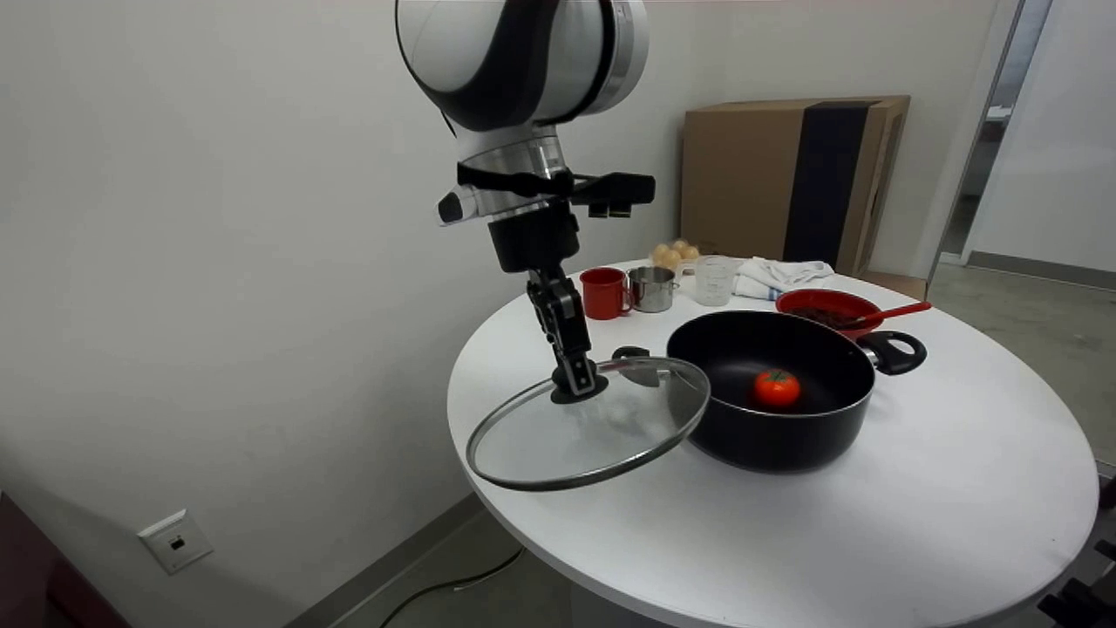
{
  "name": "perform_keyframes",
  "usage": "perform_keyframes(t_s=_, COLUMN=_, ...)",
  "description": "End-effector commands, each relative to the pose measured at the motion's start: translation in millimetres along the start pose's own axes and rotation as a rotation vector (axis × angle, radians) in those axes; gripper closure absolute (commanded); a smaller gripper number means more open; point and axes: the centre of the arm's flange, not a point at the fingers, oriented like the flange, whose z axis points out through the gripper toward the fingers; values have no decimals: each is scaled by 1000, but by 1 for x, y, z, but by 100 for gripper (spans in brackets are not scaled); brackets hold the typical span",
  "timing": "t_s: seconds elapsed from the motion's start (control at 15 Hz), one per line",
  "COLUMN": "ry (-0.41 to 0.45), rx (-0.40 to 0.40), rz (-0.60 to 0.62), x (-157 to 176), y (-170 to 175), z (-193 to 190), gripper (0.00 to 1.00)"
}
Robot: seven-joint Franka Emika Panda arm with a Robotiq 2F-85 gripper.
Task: Remove the glass lid from the pot, take out the broccoli and orange from the pot and place them on the table
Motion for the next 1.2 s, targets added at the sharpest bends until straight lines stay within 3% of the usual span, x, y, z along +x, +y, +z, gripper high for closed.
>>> perform_keyframes(t_s=0.0, ry=-10, rx=49, rz=-78, x=-15, y=-42, z=-8, gripper=74)
perform_keyframes(t_s=0.27, ry=-26, rx=77, rz=-108, x=-17, y=-55, z=1, gripper=74)
perform_keyframes(t_s=1.13, ry=25, rx=87, rz=99, x=-56, y=26, z=-1, gripper=74)
